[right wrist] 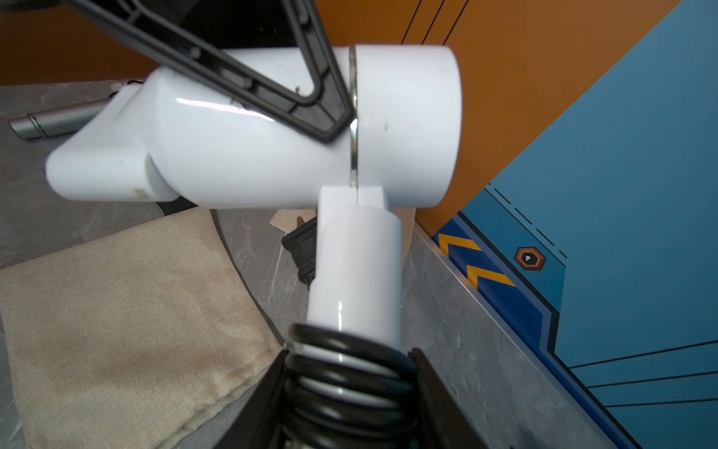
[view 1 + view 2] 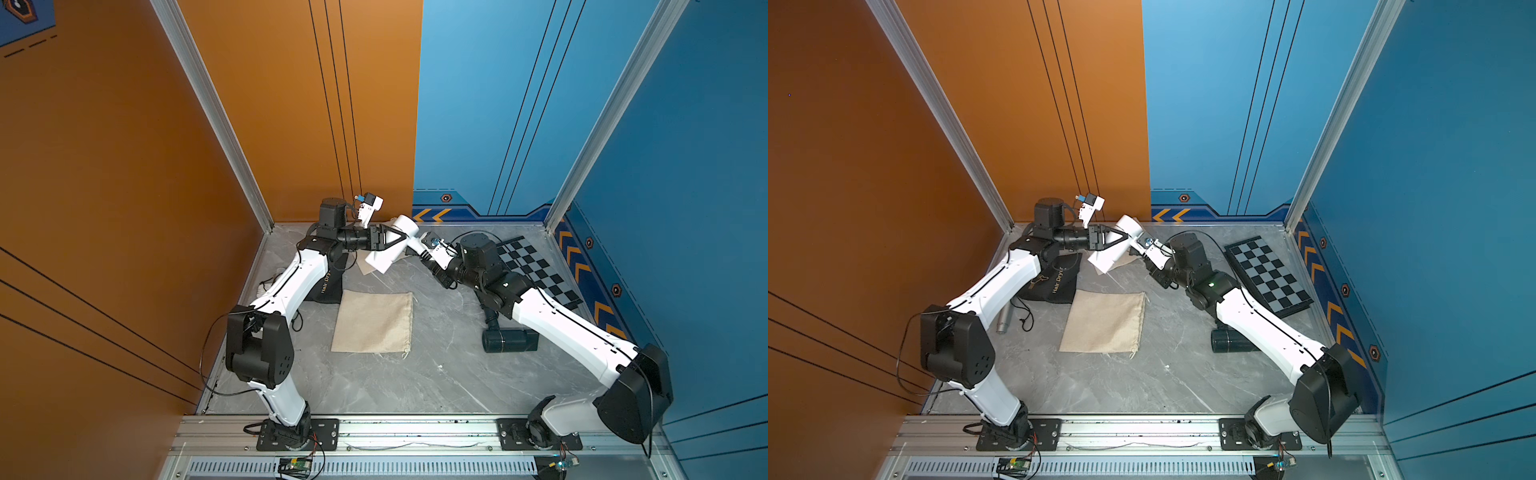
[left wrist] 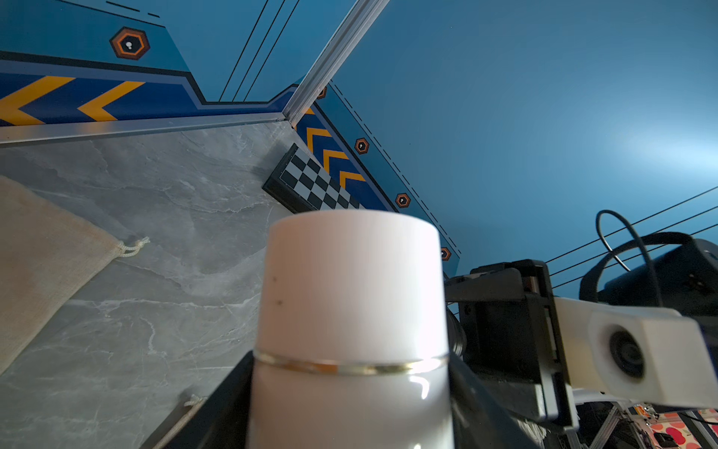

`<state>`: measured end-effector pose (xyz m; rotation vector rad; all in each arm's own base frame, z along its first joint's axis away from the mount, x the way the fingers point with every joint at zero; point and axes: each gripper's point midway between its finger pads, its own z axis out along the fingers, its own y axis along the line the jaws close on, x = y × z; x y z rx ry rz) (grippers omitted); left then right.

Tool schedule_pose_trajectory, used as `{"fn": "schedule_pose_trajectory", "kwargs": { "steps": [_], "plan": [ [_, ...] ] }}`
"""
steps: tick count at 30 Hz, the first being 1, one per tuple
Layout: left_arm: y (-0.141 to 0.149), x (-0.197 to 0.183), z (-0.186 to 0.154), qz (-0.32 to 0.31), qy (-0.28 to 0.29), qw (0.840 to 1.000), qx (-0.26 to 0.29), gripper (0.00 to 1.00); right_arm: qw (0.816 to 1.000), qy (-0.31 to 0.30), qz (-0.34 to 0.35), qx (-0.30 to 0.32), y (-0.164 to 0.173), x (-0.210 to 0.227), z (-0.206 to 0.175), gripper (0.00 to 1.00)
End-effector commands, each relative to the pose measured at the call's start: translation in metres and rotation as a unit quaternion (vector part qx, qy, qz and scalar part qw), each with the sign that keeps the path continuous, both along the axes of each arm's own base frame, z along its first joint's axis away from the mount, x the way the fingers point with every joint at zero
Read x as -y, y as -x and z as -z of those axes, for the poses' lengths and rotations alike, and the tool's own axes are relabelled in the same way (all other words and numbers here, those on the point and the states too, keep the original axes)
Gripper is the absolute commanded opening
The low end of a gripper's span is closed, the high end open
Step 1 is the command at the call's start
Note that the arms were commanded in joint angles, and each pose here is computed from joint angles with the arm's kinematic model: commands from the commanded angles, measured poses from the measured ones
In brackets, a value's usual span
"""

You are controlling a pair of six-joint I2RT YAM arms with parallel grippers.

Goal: Pack away hair dryers
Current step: Fold the hair dryer.

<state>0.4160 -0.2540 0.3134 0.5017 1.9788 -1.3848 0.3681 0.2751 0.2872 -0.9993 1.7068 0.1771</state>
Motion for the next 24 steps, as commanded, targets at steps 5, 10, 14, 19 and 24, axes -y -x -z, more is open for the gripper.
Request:
{"fn": "schedule_pose_trajectory", "kwargs": {
  "steps": [5, 10, 14, 19, 24],
  "plan": [
    [0.031, 0.013, -0.043, 0.062, 0.045, 0.997, 0.031, 0.78, 0.992, -0.056, -0.097, 0.054, 0.021, -0.047, -0.049, 0.13],
    [0.037, 0.013, -0.049, 0.084, 0.055, 0.995, 0.024, 0.84, 0.991, -0.041, -0.113, 0.061, 0.025, -0.051, -0.052, 0.13],
    [0.048, 0.012, -0.048, 0.103, 0.051, 0.993, 0.017, 0.81, 0.989, -0.026, -0.124, 0.073, 0.027, -0.051, -0.052, 0.12],
    [0.065, 0.010, -0.037, 0.115, 0.003, 0.993, 0.011, 0.79, 0.982, -0.016, -0.156, 0.109, 0.040, -0.063, -0.056, 0.12],
    [0.068, 0.006, -0.033, 0.115, -0.003, 0.993, 0.011, 0.79, 0.977, -0.012, -0.161, 0.137, 0.039, -0.061, -0.065, 0.11]
  ]
}}
